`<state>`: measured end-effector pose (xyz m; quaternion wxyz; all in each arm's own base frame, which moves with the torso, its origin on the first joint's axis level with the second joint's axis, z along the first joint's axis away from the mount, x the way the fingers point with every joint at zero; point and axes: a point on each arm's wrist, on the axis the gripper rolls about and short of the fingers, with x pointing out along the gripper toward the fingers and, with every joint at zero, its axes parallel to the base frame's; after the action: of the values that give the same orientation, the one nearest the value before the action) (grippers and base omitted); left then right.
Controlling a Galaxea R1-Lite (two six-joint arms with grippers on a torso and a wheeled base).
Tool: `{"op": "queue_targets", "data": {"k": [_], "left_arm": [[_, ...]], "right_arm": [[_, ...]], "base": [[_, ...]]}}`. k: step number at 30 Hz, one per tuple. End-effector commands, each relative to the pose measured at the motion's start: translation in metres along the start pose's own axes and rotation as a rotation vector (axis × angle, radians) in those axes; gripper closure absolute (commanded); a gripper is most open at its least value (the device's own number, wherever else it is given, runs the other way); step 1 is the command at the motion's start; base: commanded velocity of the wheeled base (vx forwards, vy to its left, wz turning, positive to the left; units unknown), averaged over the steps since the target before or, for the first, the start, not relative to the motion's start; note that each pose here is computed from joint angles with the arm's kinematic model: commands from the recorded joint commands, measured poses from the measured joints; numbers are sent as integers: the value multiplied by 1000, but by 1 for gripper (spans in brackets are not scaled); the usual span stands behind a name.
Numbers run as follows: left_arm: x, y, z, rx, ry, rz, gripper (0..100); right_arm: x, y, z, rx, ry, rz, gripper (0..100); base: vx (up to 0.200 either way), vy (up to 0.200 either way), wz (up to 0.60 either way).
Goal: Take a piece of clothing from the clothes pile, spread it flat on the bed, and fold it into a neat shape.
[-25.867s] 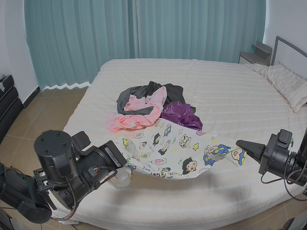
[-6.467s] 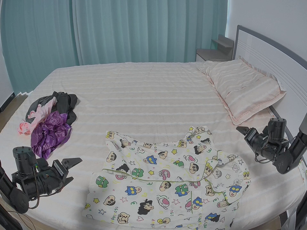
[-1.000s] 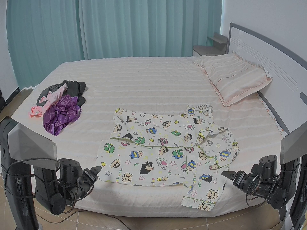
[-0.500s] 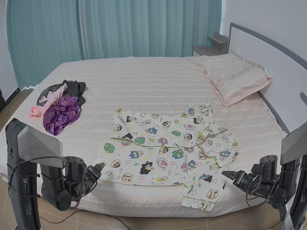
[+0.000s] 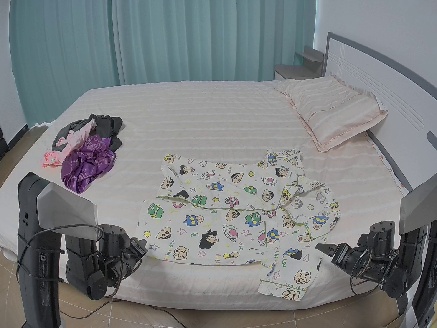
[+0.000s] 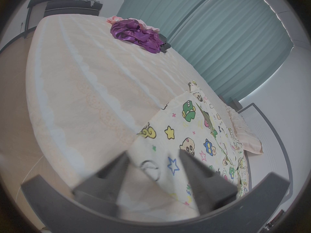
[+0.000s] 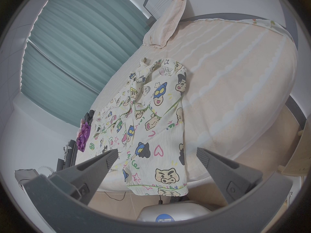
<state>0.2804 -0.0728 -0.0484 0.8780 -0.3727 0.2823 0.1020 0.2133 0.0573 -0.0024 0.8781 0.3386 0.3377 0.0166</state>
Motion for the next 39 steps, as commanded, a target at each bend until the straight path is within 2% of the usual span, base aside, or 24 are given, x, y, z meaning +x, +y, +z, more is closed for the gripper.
{"op": "queue_targets", "data": {"k": [1, 8, 23, 31, 32, 37, 39], "left_arm": [[-4, 4, -3, 5, 8, 21, 100], [-24, 4, -2, 18, -29, 60, 100], [-47, 18, -20, 81, 64, 130, 100], [-46, 19, -17, 72, 55, 134, 100], [-45, 19, -16, 68, 52, 136, 0], [-45, 21, -14, 55, 48, 140, 0], [-44, 22, -13, 47, 50, 142, 0]], "right_arm": [[-2, -2, -2, 2, 6, -8, 0], [-2, -3, -2, 4, 5, -11, 0], [-2, -3, -2, 24, 3, -13, 0], [-2, -2, -2, 21, 4, -14, 0], [-2, -2, -2, 21, 3, -13, 0], [-3, -1, -3, 17, 10, -11, 0], [-2, 0, -9, 5, 40, -17, 0]], "base": [[0, 0, 0], [0, 0, 0], [0, 0, 0], [0, 0, 0], [0, 0, 0], [0, 0, 0], [0, 0, 0]]}}
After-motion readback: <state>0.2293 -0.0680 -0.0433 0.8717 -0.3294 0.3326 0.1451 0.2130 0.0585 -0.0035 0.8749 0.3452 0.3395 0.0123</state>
